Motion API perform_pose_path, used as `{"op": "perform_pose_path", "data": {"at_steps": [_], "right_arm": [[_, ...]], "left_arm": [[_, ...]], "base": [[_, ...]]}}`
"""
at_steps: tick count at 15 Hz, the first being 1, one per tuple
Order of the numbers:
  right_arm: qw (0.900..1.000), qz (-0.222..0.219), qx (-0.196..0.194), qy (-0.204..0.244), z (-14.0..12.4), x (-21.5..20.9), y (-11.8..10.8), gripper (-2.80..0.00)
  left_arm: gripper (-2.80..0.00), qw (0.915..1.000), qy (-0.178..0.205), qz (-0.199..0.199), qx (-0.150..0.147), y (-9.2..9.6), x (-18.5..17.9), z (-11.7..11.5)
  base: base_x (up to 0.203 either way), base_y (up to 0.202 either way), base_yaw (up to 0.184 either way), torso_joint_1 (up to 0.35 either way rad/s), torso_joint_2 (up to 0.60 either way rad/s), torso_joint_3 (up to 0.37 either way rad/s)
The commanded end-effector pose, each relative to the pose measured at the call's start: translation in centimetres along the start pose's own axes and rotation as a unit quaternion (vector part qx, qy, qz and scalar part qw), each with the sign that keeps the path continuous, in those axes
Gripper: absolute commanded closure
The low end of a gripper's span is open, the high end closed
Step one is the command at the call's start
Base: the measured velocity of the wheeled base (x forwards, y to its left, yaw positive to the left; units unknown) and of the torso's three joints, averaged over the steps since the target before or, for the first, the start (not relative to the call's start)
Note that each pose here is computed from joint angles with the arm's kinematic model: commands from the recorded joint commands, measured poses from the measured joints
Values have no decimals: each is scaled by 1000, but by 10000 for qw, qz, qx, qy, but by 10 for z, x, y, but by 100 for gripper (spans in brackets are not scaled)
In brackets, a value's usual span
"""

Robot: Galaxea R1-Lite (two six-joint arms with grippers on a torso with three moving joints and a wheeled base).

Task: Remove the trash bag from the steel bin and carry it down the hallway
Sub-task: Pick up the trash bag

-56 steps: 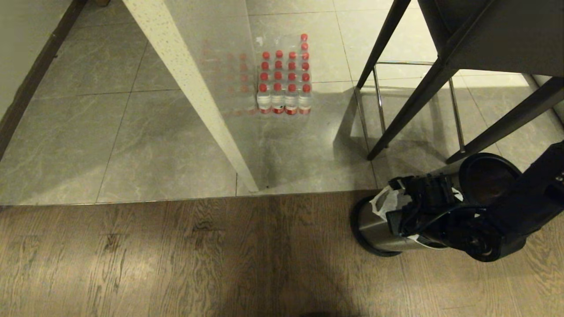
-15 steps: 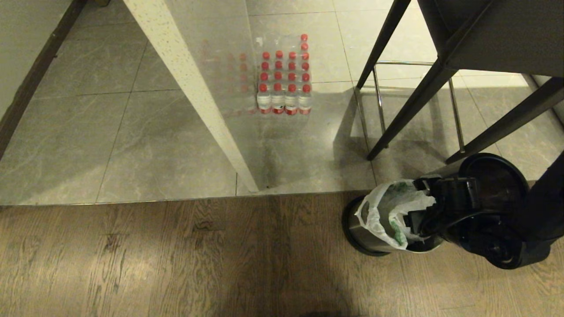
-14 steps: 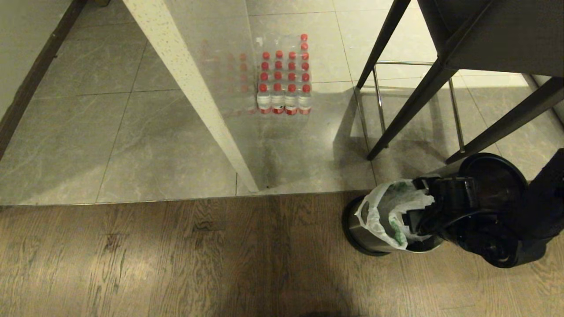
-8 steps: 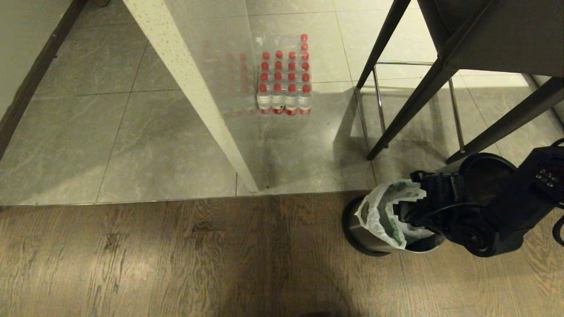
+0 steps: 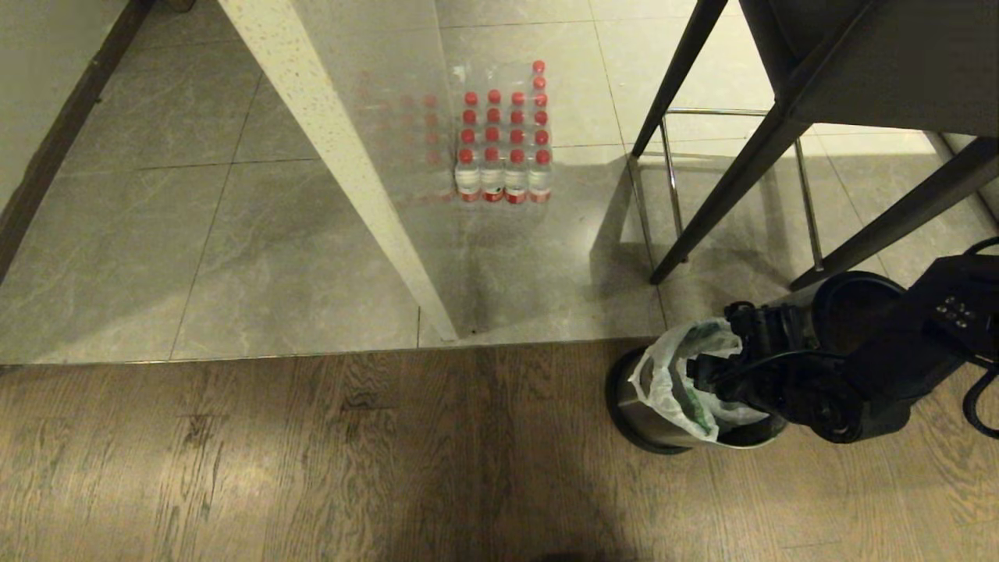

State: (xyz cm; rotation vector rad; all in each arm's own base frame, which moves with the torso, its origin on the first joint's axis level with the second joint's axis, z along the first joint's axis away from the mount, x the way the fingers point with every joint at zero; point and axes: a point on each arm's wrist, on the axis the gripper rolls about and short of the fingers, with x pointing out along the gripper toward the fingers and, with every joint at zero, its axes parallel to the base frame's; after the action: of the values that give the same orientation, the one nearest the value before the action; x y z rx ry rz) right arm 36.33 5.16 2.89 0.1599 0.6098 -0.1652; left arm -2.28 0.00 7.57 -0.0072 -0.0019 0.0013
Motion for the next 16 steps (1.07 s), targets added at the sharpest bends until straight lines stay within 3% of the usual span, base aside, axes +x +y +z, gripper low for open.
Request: {"op": "perform_pose_path", "data": {"at_steps": [1, 8, 16], "right_arm": [[10000, -1, 7, -9, -1, 6, 3, -280], [9998, -28, -30, 185, 3, 5, 7, -280], [9983, -271, -497, 153, -11, 38, 9, -280]], "left_arm": [[0, 10000, 4, 1, -2, 0, 0, 0], [0, 10000, 4, 1, -2, 0, 0, 0], [0, 10000, 8, 1, -2, 0, 0, 0]], "base": [[0, 0, 0, 0, 0, 0], [0, 0, 0, 0, 0, 0], [0, 0, 0, 0, 0, 0]]}}
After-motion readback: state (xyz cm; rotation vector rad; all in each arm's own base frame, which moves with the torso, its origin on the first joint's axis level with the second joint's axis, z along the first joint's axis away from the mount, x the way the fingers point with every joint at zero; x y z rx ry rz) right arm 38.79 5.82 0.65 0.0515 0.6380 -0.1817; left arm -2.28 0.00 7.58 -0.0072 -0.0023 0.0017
